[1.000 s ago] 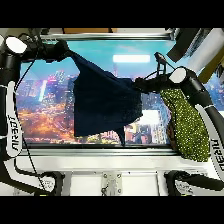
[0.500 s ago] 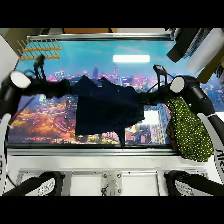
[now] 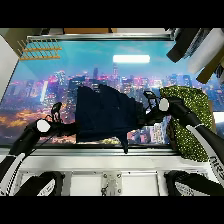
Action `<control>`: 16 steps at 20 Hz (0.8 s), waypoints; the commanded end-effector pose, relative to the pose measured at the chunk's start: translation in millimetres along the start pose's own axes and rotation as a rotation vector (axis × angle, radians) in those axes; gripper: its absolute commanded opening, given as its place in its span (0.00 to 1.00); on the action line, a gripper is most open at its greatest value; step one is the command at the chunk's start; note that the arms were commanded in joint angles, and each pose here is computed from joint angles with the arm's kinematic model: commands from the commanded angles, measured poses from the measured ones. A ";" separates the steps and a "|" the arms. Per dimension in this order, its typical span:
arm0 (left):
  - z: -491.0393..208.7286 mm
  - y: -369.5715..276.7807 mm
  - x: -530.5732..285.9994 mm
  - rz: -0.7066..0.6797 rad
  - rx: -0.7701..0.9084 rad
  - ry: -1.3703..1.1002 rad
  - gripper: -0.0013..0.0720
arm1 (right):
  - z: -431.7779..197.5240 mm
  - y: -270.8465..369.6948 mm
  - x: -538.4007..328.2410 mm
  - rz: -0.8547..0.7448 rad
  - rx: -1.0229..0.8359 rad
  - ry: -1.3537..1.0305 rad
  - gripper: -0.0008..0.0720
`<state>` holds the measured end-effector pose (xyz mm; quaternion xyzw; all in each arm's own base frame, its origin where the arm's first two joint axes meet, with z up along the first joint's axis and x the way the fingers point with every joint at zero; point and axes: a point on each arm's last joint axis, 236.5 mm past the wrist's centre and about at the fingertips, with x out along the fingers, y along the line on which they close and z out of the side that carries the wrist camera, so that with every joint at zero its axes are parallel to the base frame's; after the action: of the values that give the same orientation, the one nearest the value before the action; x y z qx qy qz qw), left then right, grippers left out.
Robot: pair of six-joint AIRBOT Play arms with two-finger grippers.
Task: Fold the clothes and pants, and hang the long-sleeved shirts on hangers.
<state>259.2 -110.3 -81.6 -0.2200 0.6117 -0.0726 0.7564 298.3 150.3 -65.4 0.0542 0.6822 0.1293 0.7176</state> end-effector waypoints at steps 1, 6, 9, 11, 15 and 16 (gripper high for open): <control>-20.5 5.8 5.8 0.007 -0.004 0.046 0.03 | -8.0 -1.9 9.0 -0.003 0.007 0.022 0.06; -37.2 -6.3 -10.5 -0.017 0.069 0.139 0.77 | -4.5 8.8 -2.6 0.035 0.007 0.002 0.52; 0.4 -46.7 -64.1 -0.086 0.168 -0.025 0.77 | 11.4 16.3 -54.0 0.047 -0.075 -0.087 0.76; 18.1 -68.7 -99.5 -0.128 0.213 -0.147 0.77 | 22.9 4.5 -89.9 0.050 -0.062 -0.176 0.76; 21.1 -81.8 -128.5 -0.165 0.213 -0.240 0.12 | 26.7 -54.4 -106.2 0.085 0.100 -0.203 0.95; 17.9 -80.2 -127.7 -0.166 0.212 -0.241 0.03 | 28.3 -61.7 -102.8 0.131 0.123 -0.204 0.95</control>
<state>262.7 -128.6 51.5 -0.1900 0.5081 -0.1673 0.8233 326.0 92.7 17.6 0.1098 0.6148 0.1234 0.7712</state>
